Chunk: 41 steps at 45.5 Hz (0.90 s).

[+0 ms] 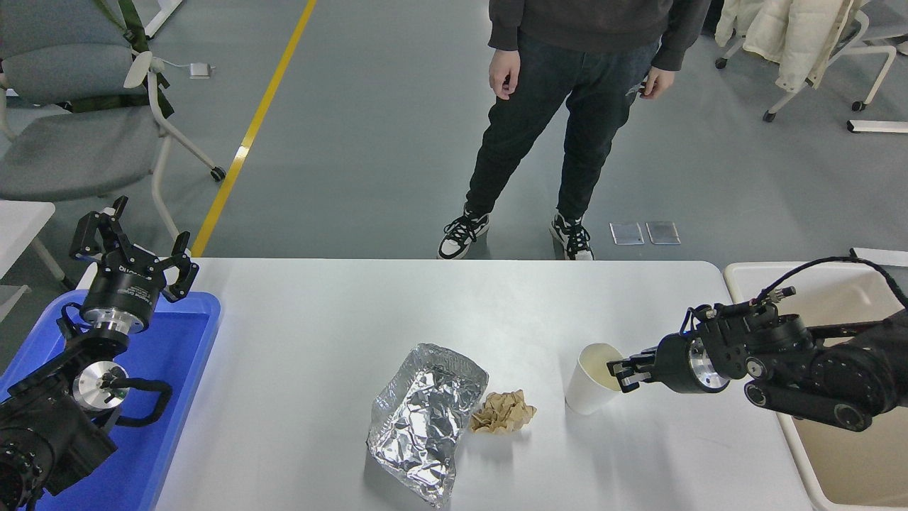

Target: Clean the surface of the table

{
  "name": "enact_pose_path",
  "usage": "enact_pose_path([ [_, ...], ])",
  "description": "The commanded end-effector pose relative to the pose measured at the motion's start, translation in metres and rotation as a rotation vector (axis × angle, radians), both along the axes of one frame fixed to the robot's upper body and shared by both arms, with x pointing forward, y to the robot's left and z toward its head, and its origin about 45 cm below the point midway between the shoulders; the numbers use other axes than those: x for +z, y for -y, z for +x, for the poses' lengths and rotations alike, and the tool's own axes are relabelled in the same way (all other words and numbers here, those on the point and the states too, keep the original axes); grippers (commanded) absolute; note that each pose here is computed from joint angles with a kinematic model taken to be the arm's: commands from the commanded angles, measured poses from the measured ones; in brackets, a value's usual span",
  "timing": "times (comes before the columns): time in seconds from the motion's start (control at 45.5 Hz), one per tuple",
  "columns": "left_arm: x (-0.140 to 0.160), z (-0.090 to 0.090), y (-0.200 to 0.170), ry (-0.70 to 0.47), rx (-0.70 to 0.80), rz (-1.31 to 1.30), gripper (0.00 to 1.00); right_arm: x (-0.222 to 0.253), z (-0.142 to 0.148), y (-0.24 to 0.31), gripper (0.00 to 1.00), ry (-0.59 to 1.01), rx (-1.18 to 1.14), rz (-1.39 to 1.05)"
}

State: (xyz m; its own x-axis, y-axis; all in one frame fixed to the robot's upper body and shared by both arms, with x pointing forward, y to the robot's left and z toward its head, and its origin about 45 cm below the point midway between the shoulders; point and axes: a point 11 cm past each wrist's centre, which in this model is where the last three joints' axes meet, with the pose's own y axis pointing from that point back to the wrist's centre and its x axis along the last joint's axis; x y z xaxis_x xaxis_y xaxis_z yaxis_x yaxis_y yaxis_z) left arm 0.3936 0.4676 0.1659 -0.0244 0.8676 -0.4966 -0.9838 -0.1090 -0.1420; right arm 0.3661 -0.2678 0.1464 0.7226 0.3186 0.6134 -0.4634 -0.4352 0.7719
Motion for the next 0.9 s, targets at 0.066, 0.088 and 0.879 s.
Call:
enact_pose_path([
  [0.066,0.0,0.0,0.0,0.0,-0.001,0.0,1.0,0.068,0.008,0.002,0.0,-0.003,-0.066,0.124],
  [0.088,0.0,0.0,0.0,0.0,-0.001,0.0,1.0,0.073,0.009,0.004,0.0,-0.006,-0.077,0.134],
  [0.879,-0.001,-0.001,0.0,-0.002,0.001,0.0,1.0,0.199,-0.004,0.103,0.0,0.118,-0.318,0.194],
])
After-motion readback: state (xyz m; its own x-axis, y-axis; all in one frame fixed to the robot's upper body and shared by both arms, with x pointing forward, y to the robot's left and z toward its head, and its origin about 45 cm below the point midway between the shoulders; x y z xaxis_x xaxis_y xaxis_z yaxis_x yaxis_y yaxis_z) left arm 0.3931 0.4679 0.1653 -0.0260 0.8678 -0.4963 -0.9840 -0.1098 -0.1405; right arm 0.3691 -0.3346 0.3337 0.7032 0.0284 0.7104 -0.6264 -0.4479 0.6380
